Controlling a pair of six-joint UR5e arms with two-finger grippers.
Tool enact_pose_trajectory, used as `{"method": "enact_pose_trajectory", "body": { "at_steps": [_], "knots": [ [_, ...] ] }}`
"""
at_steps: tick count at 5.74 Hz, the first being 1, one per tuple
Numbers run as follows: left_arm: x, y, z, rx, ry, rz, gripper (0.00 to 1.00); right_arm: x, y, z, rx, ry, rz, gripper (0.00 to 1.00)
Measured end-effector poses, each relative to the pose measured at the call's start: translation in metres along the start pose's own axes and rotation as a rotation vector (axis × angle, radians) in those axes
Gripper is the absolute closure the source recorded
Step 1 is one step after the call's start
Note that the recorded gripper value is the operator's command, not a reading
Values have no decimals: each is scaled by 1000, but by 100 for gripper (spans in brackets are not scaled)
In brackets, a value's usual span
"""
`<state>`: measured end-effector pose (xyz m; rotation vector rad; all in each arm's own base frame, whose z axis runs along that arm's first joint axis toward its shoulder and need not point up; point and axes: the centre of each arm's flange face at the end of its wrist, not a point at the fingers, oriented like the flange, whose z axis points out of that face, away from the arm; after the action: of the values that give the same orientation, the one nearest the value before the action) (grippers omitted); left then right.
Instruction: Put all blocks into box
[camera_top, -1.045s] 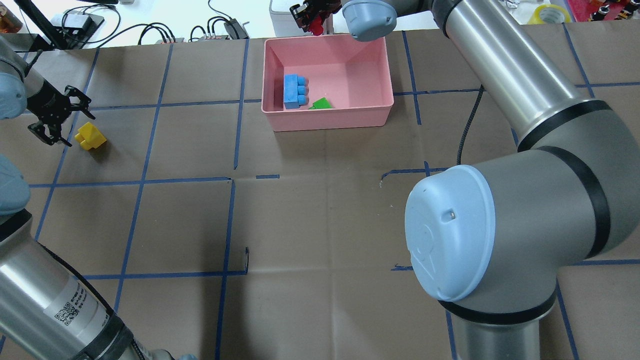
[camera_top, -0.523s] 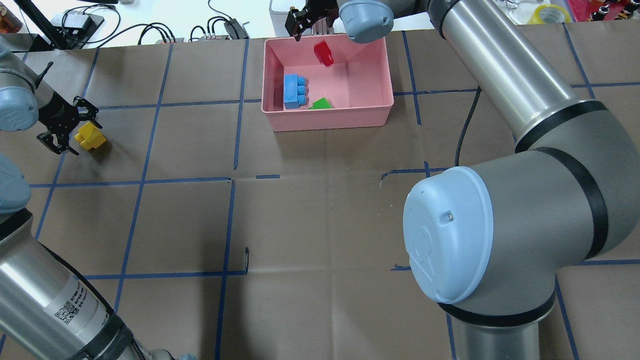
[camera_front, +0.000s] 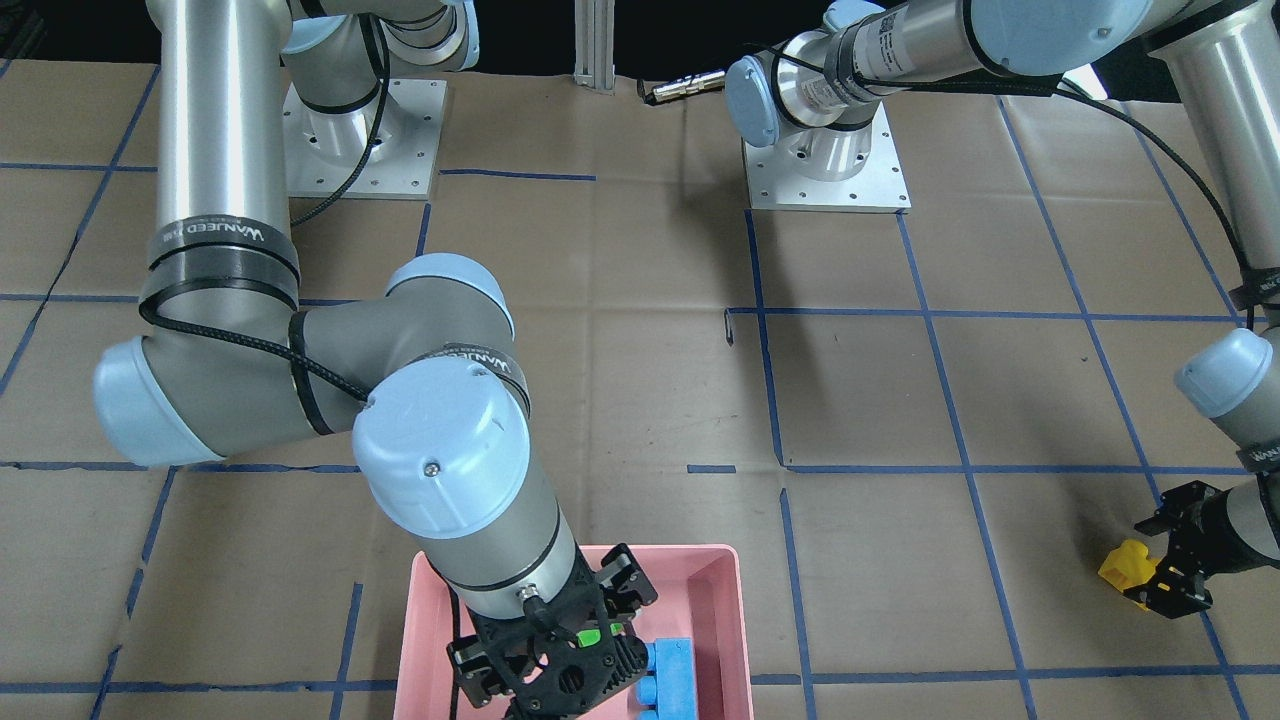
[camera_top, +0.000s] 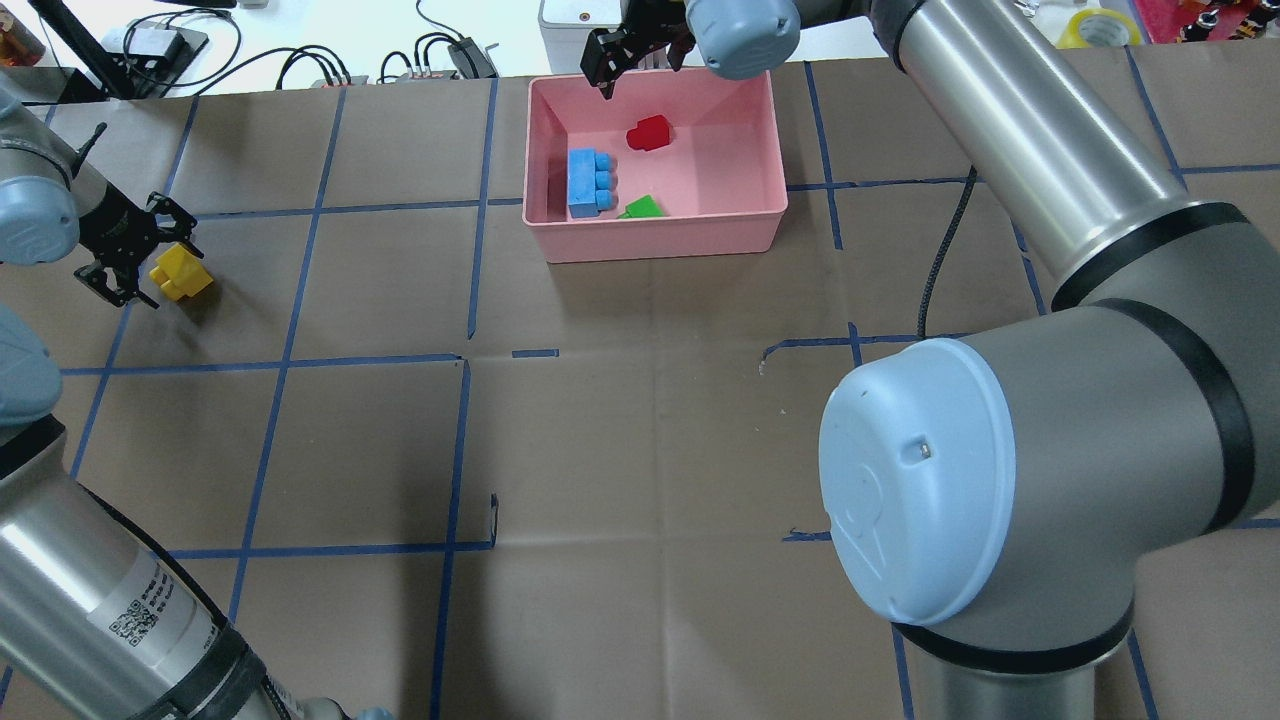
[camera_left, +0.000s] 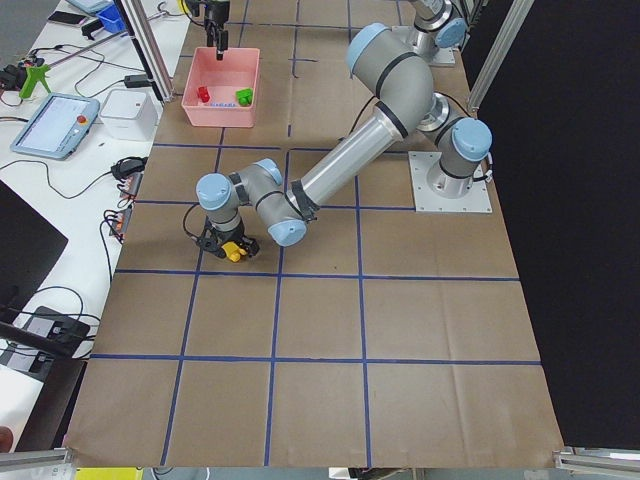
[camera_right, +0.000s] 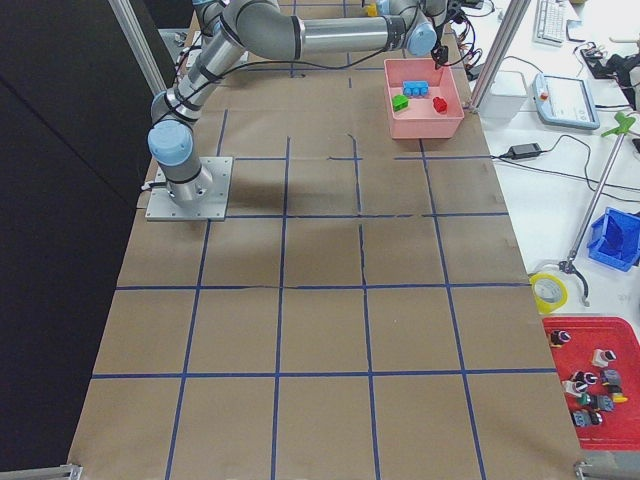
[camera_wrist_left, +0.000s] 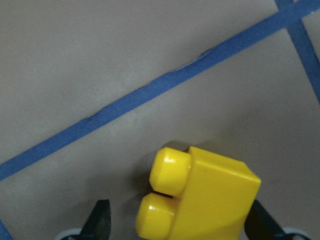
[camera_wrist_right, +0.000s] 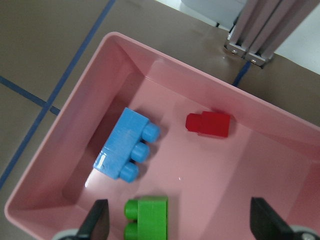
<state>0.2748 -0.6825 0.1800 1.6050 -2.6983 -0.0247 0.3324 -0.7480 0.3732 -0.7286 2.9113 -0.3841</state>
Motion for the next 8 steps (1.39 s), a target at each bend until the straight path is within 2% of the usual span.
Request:
{"method": "enact_pose_trajectory", "body": {
  "at_steps": [1,2,3,4,5,6,7,8],
  "knots": [
    [1,1,0,-5,1,1,35,8,21,-33,-88,39,24,0],
    [1,2,0,-13,5,1,59,10,55,-78,-188,50,61,0],
    [2,2,-1,-22,8,1,79,3,104,-123,-272,51,123,0],
    [2,3,-3,-29,9,4,92,-10,167,-154,-329,55,188,0],
    [2,3,-8,-32,9,11,100,-17,231,-167,-341,60,235,0],
    [3,3,-18,-36,14,16,100,-13,281,-168,-339,66,281,0],
    [5,4,-47,-51,21,20,100,-3,308,-168,-342,68,323,0],
    [11,4,-89,-81,15,26,100,4,319,-175,-326,74,349,0]
  ]
}}
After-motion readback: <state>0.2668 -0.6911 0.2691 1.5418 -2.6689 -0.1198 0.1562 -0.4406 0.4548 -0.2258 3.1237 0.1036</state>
